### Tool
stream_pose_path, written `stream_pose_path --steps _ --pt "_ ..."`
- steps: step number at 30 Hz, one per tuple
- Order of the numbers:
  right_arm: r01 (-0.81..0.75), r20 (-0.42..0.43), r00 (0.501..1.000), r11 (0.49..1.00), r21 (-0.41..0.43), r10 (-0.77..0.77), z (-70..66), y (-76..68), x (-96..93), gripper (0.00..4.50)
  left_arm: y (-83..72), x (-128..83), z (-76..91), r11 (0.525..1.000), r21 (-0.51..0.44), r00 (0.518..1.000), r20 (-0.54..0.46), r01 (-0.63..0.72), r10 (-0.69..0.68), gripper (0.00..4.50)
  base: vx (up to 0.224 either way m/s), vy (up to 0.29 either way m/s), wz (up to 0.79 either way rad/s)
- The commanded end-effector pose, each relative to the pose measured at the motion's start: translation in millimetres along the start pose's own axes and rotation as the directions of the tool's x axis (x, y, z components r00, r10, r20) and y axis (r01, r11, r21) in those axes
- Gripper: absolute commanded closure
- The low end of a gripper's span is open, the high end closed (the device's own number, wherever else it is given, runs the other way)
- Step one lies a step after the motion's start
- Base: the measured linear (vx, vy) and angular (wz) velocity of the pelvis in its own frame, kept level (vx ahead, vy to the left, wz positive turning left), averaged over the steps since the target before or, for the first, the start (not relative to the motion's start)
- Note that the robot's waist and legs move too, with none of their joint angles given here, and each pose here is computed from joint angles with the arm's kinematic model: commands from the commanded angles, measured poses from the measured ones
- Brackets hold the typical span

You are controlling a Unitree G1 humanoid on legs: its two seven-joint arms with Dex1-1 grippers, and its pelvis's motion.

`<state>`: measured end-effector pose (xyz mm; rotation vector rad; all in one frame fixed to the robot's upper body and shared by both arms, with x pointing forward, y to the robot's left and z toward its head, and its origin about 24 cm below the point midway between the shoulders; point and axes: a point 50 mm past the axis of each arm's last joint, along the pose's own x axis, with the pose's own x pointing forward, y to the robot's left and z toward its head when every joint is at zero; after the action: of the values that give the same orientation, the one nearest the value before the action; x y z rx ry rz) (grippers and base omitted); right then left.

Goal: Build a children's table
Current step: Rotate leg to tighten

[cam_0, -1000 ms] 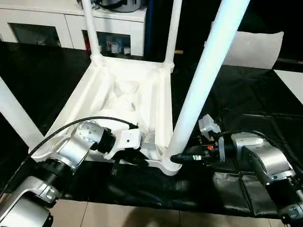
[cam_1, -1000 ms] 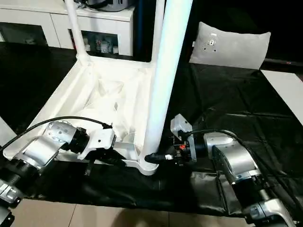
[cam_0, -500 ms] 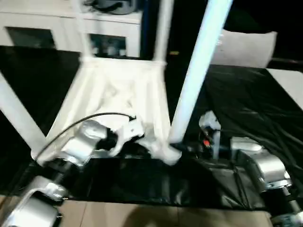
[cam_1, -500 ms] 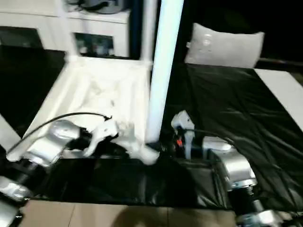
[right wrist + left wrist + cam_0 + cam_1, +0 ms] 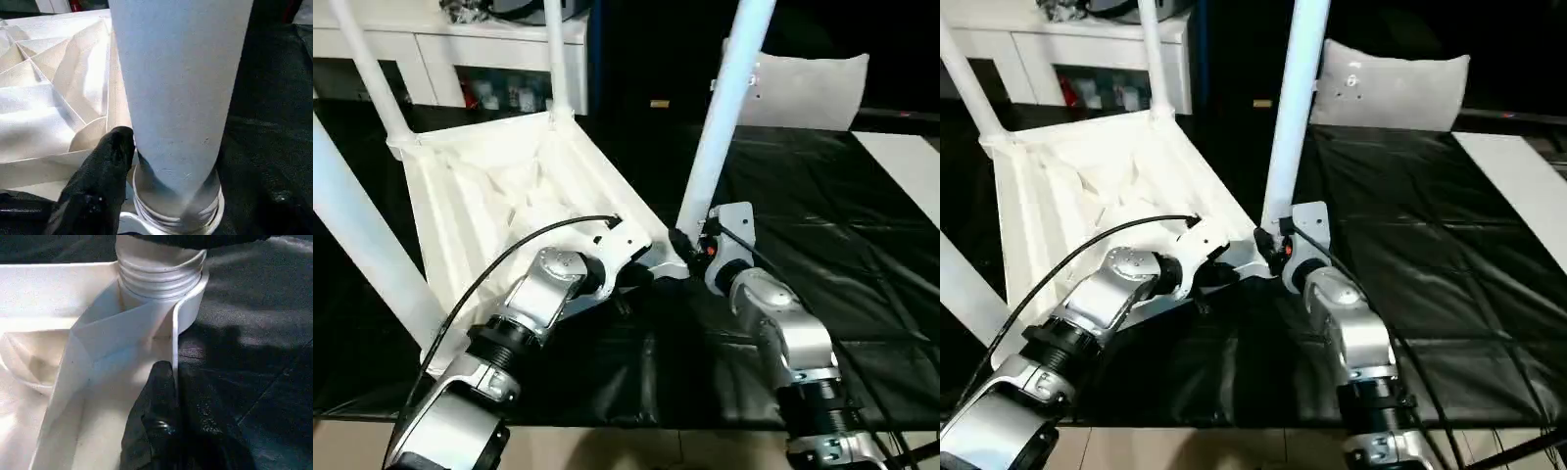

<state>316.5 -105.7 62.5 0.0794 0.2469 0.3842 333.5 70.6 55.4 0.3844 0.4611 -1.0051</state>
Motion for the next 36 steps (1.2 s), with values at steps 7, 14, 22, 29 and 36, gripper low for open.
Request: stream_pose_path --steps 7,14,22,29,36 --pt "-0.196 0.041 0.979 0.977 -0.081 0.2 1.6 -7.6 -20.3 1.06 0.5 -10 -4.3 0.989 0.129 0.995 0.057 0.075 -0.083 4.5 0.0 0.0 0.0" --pt "-0.443 -0.044 0.896 0.881 -0.166 0.442 6.4 -27.4 -42.9 0.57 -2.8 -29 -21.2 0.923 0.255 0.955 -0.014 0.289 -0.295 4.5 0.0 0.0 0.0" --pt "-0.76 -0.205 0.65 0.627 -0.171 0.731 7.0 -31.9 -64.6 0.57 -3.9 -46 -28.1 0.8 0.343 0.867 -0.113 0.492 -0.485 4.5 0.0 0.0 0.0" --pt "-0.836 -0.263 0.548 0.532 -0.136 0.794 4.4 -34.8 -66.3 1.27 -7.4 -53 -26.8 0.706 0.382 0.796 -0.168 0.596 -0.582 4.5 0.0 0.0 0.0" --pt "-0.876 -0.285 0.481 0.47 -0.111 0.829 2.9 -30.8 -63.3 1.76 -9.0 -53 -26.4 0.65 0.411 0.76 -0.21 0.639 -0.615 4.5 0.0 0.0 0.0"
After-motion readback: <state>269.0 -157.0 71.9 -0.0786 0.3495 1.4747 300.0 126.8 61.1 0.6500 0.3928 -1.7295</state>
